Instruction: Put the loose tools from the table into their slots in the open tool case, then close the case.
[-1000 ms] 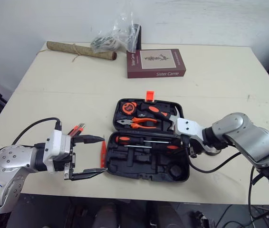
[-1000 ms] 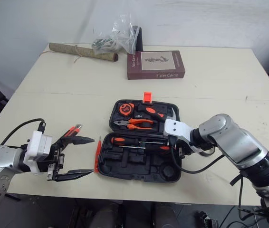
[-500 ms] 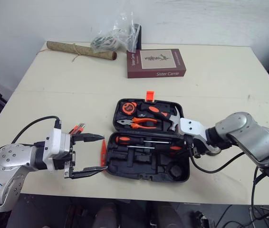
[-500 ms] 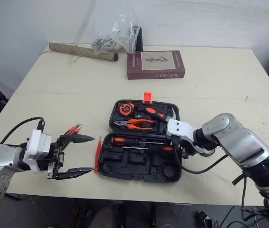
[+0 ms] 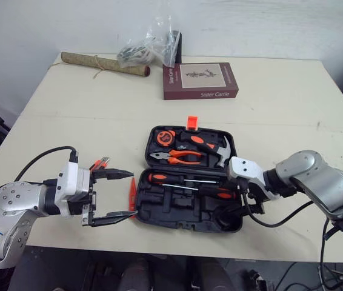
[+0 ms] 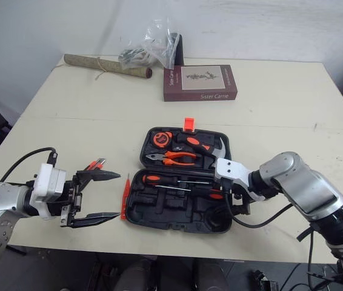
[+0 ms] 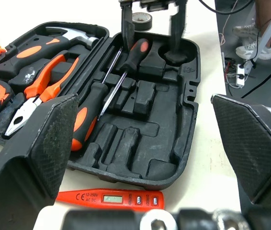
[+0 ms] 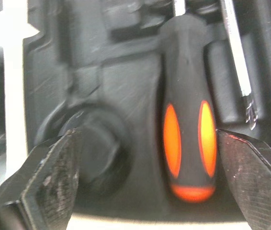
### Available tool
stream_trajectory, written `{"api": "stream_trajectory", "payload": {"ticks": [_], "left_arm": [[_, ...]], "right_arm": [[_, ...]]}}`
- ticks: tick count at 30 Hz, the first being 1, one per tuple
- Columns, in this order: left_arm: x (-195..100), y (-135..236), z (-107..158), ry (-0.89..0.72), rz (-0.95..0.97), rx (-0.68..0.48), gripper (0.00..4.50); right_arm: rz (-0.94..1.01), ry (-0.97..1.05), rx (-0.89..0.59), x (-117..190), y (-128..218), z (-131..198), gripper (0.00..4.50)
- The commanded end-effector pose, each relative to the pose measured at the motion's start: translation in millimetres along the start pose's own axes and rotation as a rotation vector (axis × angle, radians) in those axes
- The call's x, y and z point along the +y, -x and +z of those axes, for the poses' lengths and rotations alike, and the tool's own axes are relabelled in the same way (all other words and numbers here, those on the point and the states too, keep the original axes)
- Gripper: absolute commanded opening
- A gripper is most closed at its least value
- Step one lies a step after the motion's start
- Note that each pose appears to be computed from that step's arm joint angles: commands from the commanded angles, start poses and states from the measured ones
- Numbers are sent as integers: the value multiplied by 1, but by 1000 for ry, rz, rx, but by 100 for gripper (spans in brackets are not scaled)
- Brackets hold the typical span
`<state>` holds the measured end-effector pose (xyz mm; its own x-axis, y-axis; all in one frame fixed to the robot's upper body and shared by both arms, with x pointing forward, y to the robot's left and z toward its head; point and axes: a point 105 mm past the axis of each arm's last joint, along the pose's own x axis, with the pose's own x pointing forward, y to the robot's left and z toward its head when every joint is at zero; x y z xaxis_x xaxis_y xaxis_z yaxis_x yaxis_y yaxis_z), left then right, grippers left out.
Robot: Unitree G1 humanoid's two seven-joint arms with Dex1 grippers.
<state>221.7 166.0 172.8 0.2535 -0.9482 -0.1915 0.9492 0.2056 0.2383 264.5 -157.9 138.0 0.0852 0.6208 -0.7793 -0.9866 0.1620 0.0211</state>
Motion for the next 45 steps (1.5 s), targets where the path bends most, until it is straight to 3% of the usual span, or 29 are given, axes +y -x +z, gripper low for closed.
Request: {"api": "stream_trajectory", "payload": {"ticks": [1,6,8,9,11,13,14,18,22,35,45], "left_arm": [[-2,2,9,-31,-6,-3,450],[-3,3,9,-33,-9,3,450],[-2,3,9,-37,-6,5,450],[-2,4,9,-39,-5,6,450],[-1,4,9,-41,-3,4,450],[0,3,8,-44,-4,2,450],[0,2,8,-45,-7,-1,450],[-1,-4,9,-49,-21,-8,450],[0,-8,9,-53,-27,-9,450],[1,-6,5,-39,-14,9,450],[2,-3,0,-36,-8,22,450]], "right_arm": [[-23,24,-5,-1,20,7,424],[-61,35,-86,-7,36,11,424],[-88,90,-207,-11,36,20,424],[-73,120,-308,-9,34,29,401],[-39,98,-441,-3,31,36,345],[-43,120,-493,0,19,36,250],[-43,120,-498,1,12,34,170],[-92,143,-598,-5,-5,42,14],[-116,136,-649,-14,-14,43,6],[-116,169,-554,-21,-52,22,6],[-74,162,-391,-13,-79,-8,6]]}}
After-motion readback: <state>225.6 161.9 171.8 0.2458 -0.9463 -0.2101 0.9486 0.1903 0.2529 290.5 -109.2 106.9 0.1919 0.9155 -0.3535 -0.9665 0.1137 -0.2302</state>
